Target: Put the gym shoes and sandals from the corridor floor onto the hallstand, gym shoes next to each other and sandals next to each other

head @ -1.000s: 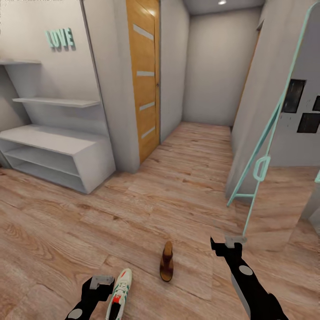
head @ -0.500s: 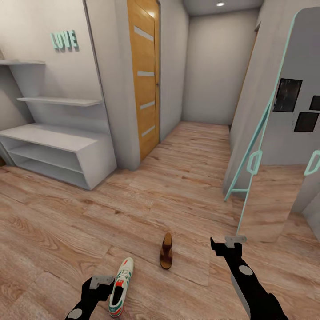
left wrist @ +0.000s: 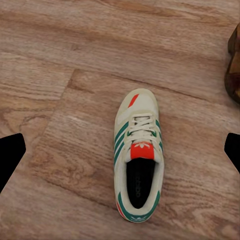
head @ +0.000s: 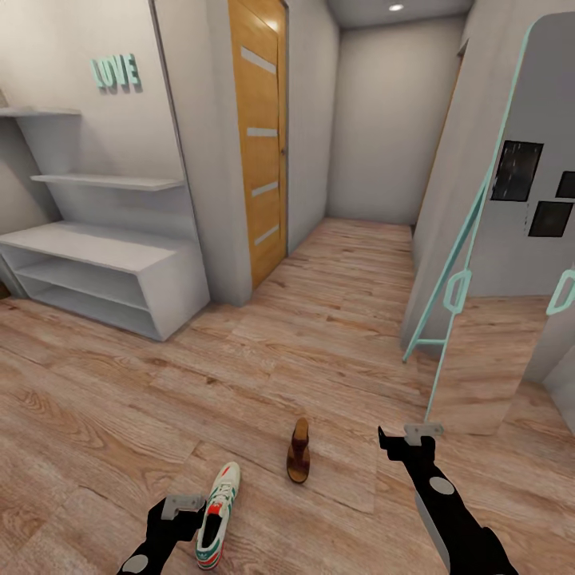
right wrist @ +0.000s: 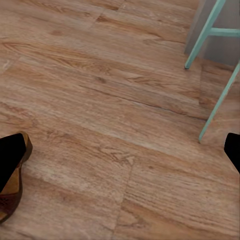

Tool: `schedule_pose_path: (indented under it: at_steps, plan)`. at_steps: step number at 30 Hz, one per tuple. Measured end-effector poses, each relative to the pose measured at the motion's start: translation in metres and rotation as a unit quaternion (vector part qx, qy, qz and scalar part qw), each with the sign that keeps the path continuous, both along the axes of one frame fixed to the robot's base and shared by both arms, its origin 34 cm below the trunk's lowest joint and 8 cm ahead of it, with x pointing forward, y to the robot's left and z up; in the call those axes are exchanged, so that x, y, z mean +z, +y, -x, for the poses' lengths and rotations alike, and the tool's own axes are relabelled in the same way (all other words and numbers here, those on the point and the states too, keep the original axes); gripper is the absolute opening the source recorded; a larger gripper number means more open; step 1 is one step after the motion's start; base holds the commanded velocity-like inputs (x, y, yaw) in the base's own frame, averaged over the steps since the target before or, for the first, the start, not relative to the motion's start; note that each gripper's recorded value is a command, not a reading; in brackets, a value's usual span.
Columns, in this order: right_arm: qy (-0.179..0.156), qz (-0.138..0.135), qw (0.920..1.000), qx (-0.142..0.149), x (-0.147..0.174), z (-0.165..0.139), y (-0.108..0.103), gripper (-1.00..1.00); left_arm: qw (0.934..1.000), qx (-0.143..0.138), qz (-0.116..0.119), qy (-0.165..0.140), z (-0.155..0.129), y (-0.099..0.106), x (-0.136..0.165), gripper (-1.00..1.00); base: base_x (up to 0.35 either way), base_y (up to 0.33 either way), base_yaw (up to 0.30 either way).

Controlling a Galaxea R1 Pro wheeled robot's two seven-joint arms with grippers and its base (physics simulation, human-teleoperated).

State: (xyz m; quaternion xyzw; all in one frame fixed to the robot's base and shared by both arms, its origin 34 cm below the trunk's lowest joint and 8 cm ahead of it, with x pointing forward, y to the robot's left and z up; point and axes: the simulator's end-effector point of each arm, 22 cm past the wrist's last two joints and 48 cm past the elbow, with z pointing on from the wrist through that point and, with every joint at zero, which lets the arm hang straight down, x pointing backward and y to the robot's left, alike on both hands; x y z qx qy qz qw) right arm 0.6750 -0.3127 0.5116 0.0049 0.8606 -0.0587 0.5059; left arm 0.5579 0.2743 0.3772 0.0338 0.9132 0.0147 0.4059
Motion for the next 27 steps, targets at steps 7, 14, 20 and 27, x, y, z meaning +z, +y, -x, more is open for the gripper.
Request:
schedule_pose_path:
  at_steps: [7,14,20,27]
  plan:
    - [0.003,0.000,1.0000,0.000,-0.004,0.001,0.000,1.00,1.0000,0.000,0.000,0.003,0.002,0.000,-0.003,1.00,0.000,0.000,-0.131]
    - [0.007,-0.001,1.0000,-0.001,-0.010,0.003,0.000,1.00,1.0000,0.000,0.000,0.007,0.004,0.000,-0.008,1.00,0.000,0.000,-0.197]
    - [0.010,-0.001,1.0000,-0.001,-0.025,0.006,0.000,1.00,1.0000,0.000,0.000,0.010,0.008,0.000,-0.023,1.00,0.000,0.000,-0.153]
    - [0.010,-0.001,0.9999,-0.001,-0.041,0.009,0.000,1.00,0.9999,0.001,0.000,0.010,0.012,0.000,-0.039,1.00,0.000,0.000,-0.038]
